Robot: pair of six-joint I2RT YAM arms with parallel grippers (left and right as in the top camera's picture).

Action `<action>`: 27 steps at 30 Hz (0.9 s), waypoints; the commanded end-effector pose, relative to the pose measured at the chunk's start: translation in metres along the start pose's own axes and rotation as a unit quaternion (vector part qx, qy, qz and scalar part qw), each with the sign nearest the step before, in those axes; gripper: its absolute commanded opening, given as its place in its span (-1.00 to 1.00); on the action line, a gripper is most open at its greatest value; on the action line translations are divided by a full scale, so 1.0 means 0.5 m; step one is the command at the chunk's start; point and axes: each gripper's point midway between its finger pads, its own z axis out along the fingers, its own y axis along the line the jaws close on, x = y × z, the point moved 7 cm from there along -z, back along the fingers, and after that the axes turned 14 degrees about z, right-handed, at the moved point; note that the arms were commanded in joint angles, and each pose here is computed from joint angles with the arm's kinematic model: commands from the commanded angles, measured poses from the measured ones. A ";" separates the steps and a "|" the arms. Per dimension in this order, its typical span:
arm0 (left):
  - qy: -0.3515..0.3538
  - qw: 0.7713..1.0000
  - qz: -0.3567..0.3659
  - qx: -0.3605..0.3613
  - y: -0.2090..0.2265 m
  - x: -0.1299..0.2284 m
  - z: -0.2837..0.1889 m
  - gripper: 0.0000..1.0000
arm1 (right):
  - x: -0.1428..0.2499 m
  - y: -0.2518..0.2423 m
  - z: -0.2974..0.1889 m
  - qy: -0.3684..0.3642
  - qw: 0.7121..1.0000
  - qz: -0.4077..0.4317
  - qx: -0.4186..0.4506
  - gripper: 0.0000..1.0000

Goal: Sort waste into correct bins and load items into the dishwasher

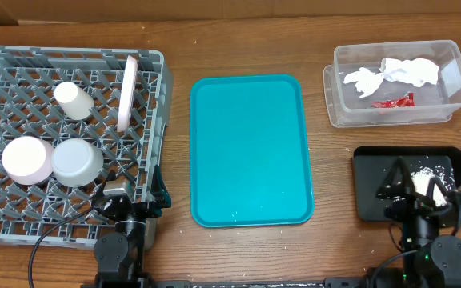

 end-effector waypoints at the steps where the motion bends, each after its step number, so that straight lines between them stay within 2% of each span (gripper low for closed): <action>1: -0.005 1.000 0.001 -0.002 0.000 -0.001 -0.001 1.00 | 0.034 0.003 0.011 0.023 0.997 -0.058 -0.055 1.00; 7: -0.005 1.000 0.001 -0.002 0.000 -0.001 -0.001 1.00 | 0.056 0.001 0.032 -0.007 0.992 -0.054 -0.110 1.00; 16: -0.005 1.000 0.001 -0.002 0.000 -0.001 -0.001 1.00 | 0.061 -0.001 0.043 -0.028 0.990 -0.052 -0.130 1.00; 27: -0.005 1.000 0.001 -0.002 0.000 -0.001 -0.001 1.00 | 0.108 -0.024 0.070 -0.036 0.983 -0.053 -0.170 1.00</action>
